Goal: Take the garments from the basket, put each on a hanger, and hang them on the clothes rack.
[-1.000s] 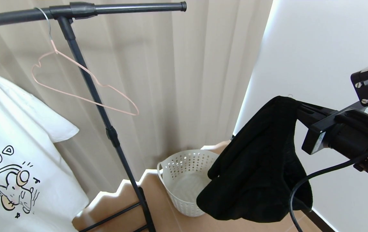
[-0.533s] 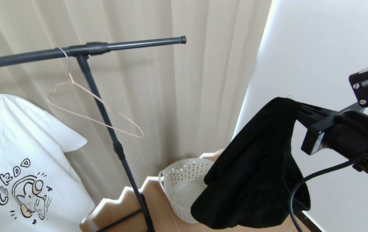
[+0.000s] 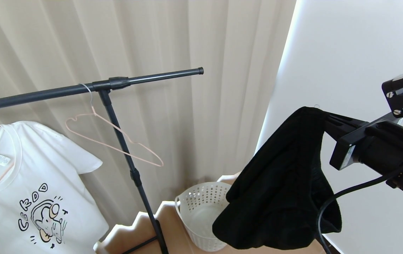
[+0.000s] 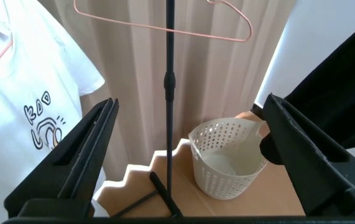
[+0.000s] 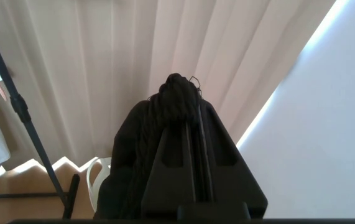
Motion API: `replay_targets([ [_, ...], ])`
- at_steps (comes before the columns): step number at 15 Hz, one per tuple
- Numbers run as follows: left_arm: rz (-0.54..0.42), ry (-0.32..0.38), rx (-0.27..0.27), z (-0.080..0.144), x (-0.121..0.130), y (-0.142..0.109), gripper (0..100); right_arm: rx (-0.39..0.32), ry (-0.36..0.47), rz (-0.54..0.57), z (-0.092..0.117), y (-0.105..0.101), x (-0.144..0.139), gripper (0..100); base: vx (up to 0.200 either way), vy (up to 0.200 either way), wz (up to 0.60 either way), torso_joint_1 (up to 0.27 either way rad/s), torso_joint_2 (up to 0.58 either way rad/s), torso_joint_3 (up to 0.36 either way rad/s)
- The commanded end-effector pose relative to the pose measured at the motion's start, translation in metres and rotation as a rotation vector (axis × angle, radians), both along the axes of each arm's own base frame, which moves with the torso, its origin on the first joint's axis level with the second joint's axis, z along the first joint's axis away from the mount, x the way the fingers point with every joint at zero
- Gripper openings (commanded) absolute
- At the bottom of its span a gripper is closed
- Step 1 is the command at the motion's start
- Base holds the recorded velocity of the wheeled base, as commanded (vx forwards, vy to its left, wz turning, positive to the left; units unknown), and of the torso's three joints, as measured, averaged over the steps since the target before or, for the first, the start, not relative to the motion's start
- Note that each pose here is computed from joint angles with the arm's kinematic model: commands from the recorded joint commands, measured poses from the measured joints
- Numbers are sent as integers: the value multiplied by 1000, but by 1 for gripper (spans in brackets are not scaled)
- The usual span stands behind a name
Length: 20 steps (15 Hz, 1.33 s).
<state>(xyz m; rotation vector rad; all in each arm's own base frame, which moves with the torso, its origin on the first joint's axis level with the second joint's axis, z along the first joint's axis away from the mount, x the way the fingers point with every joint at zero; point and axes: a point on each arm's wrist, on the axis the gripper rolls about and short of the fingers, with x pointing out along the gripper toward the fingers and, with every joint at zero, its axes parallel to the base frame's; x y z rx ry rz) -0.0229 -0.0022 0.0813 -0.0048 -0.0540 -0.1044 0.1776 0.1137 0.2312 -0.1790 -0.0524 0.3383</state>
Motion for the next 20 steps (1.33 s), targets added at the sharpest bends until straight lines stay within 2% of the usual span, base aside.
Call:
replay_targets([
  [1, 0, 1, 0, 0, 0, 0, 100, -1, 2, 1, 0, 0, 1, 0, 0, 0, 0, 163, -373, -203],
  [7, 0, 1, 1, 0, 0, 0, 100, -5, 7, -1, -2, 0, 0, 0, 0, 0, 0, 155, -341, -180],
  [18, 0, -1, 3, 0, 0, 0, 100, -2, 6, 1, -2, 0, 0, 0, 0, 0, 0, 5, -5, 11],
  [20, 3, -1, 4, 0, 0, 0, 100, -4, 7, 21, -3, 0, 0, 0, 0, 0, 600, -2, 2, 5],
])
